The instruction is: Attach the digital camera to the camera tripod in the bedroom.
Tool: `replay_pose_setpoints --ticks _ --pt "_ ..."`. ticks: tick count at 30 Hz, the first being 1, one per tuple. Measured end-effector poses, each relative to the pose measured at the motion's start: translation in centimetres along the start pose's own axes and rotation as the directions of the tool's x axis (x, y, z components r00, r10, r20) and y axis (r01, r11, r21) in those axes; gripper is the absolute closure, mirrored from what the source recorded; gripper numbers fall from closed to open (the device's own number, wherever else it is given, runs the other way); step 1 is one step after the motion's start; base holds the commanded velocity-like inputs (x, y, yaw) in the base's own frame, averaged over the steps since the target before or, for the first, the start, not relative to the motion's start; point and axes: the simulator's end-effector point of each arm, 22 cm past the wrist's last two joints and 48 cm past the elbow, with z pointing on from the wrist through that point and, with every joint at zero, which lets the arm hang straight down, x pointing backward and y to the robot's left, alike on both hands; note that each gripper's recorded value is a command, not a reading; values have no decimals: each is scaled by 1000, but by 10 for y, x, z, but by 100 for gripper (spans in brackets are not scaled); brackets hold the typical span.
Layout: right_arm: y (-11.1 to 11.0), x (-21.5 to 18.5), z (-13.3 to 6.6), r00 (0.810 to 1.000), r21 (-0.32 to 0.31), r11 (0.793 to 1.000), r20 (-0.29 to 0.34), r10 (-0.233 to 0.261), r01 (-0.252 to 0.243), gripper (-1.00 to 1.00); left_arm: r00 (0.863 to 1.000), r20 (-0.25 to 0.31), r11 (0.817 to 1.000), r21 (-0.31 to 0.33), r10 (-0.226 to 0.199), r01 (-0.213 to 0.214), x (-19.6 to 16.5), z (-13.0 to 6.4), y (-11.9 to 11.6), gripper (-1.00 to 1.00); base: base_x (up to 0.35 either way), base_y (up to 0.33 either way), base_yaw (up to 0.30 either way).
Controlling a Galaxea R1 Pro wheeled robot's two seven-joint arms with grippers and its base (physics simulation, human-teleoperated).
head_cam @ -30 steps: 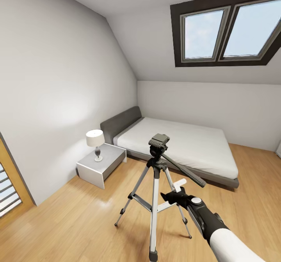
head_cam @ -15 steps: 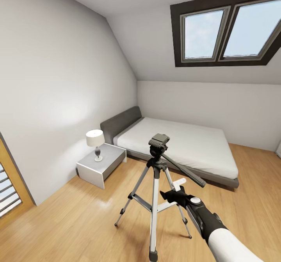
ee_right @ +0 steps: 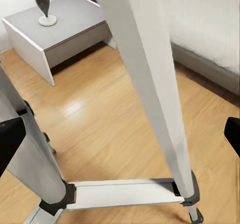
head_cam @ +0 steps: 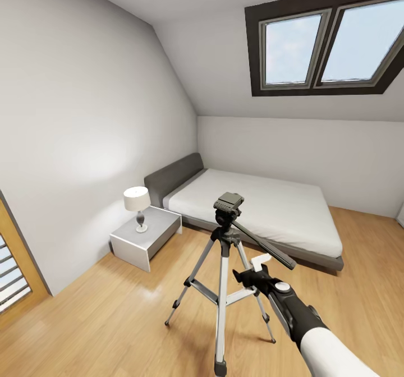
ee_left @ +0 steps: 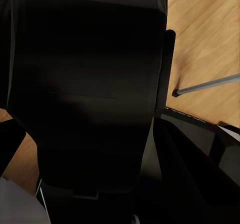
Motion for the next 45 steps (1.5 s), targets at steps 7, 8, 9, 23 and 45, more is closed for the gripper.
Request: replay_pose_setpoints --ticks 7,8,9,23,45 --pt "-15 -9 -2 999 50 998 26 34 -35 -100 1000 0 1000 0 0 0 0 0 0 100 0 0 0" --pt "-16 -9 -2 999 52 998 27 35 -36 -100 1000 0 1000 0 0 0 0 0 0 100 0 0 0" --pt "-16 -9 -2 999 54 998 28 36 -37 -100 1000 0 1000 0 0 0 0 0 0 100 0 0 0" --pt "-3 -38 6 997 46 998 67 50 -53 -100 1000 1 1000 -1 0 0 -1 0 1 100 0 0 0" --pt "1 -51 16 995 34 998 91 45 -48 -100 1000 1 1000 0 0 0 -1 0 1 100 0 0 0"
